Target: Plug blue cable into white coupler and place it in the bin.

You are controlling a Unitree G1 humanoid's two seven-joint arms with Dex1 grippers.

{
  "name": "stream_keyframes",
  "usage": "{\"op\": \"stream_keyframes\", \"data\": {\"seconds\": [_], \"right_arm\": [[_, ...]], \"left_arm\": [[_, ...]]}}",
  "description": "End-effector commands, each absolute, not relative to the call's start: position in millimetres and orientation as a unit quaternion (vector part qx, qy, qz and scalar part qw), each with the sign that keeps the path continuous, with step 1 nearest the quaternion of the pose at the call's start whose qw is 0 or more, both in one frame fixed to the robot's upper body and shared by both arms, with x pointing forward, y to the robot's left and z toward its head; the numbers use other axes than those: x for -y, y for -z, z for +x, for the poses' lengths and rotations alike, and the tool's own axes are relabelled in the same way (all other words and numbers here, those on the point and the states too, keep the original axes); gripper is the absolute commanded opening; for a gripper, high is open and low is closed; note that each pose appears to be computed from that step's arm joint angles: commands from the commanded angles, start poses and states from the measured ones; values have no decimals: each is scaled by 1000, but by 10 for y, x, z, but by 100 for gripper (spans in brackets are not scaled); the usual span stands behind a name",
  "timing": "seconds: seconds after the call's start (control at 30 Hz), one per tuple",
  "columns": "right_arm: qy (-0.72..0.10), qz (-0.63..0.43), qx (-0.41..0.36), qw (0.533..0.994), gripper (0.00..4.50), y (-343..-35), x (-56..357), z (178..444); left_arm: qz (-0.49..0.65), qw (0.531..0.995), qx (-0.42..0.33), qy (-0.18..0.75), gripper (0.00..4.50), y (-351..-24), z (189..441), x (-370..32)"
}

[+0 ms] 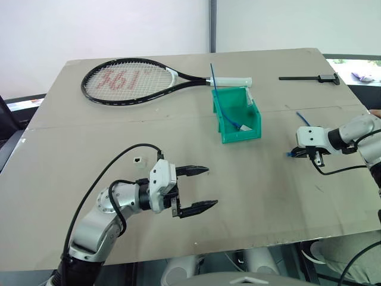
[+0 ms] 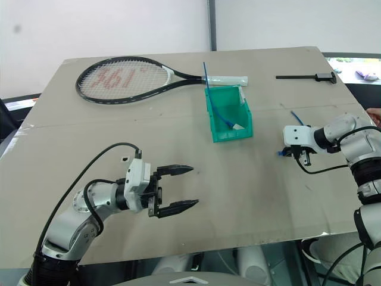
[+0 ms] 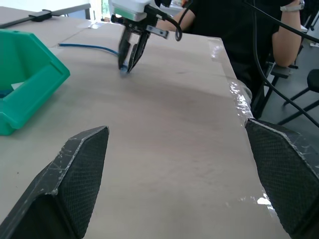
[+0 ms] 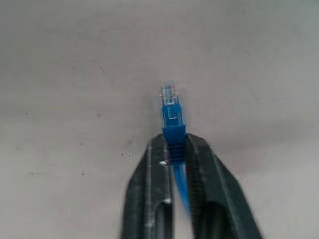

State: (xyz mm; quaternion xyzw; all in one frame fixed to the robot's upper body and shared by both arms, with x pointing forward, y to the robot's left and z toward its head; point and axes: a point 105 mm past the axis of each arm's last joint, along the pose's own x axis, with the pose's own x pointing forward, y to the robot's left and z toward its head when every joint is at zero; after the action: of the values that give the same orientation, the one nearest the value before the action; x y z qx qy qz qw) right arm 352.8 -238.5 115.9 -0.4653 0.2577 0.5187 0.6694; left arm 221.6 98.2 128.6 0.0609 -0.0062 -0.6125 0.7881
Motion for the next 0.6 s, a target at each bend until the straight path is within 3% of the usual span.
{"op": "stream_keyframes", "data": {"seconds": [0.03,0.17,0.3,0.5,0.6], "right_arm": [[-527,-455,-260,669,1,-1174,2332,3506],[-582,-434,-248,641,1,-1249,1961,3281],[-639,-403,-206,622,1,-1187,978,3012],[-628,-434,-187,618,1,-1020,445,3188],[-630,-440,-187,612,106,-972,374,3247]], "left_arm": [[70,791,25,607,450,-1356,2228,-948],[73,804,22,590,450,-1326,2260,-990],[83,828,15,554,450,-1260,2360,-1111],[110,837,-5,536,450,-1187,2432,-1267],[129,836,-18,533,450,-1145,2446,-1310]]}}
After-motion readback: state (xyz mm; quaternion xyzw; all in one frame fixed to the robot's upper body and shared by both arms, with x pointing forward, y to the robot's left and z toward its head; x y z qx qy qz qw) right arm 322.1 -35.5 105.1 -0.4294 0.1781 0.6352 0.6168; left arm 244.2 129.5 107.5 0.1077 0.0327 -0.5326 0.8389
